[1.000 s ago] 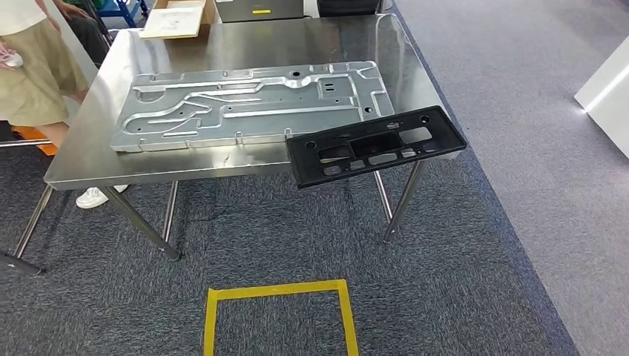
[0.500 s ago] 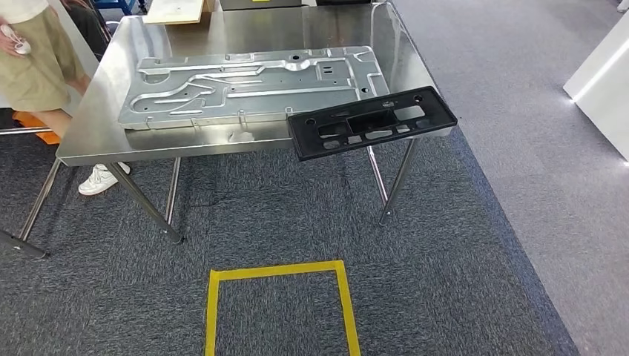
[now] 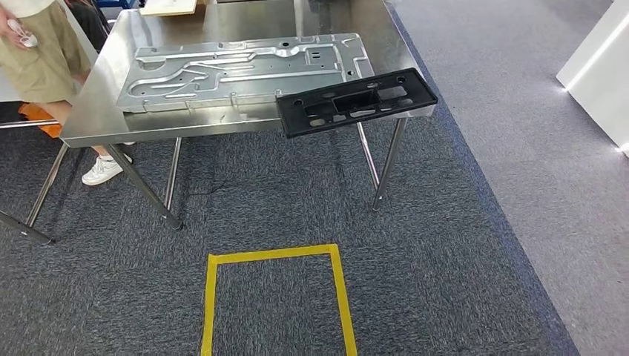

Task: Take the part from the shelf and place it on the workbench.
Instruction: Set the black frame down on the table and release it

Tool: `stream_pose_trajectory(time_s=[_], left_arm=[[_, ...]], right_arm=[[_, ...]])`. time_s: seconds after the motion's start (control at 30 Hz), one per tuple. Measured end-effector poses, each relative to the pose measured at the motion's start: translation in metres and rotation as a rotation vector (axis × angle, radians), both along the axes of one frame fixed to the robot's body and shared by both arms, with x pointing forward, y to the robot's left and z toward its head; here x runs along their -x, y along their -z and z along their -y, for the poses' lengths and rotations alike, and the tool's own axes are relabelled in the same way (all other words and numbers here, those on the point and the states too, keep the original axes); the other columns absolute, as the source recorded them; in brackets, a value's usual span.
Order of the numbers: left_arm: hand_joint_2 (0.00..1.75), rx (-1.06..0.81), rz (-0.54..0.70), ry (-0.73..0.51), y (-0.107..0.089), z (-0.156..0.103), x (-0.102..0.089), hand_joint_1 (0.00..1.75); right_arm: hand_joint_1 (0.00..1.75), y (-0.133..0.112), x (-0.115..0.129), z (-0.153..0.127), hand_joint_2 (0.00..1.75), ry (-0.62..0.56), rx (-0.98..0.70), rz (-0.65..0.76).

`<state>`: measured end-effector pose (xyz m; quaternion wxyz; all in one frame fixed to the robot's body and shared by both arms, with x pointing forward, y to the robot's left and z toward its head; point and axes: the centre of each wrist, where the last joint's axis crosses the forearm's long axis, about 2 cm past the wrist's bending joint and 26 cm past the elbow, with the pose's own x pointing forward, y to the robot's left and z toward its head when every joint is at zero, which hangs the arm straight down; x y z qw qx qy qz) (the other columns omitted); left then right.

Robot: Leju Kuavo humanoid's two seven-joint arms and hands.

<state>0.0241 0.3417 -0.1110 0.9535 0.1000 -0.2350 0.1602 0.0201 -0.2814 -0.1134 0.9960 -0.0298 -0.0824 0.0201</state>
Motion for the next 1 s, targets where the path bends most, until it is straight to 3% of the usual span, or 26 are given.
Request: stream_pose_trajectory(time_s=[0.47,0.77,1.0], left_arm=[[0.0,-0.017,-0.003,0.054,0.0,0.002,0.001,0.0],[0.0,-0.084,-0.004,0.053,-0.002,-0.024,0.01,0.0],[0.0,-0.099,-0.017,0.04,-0.003,-0.027,0.012,0.0]], right_arm=[[0.0,0.0,-0.003,-0.003,0.0,-0.081,0.003,-0.015],[0.0,-0.002,-0.014,-0.026,0.0,-0.154,-0.039,0.046],[0.0,-0.003,-0.015,-0.033,0.0,-0.187,-0.031,0.01]])
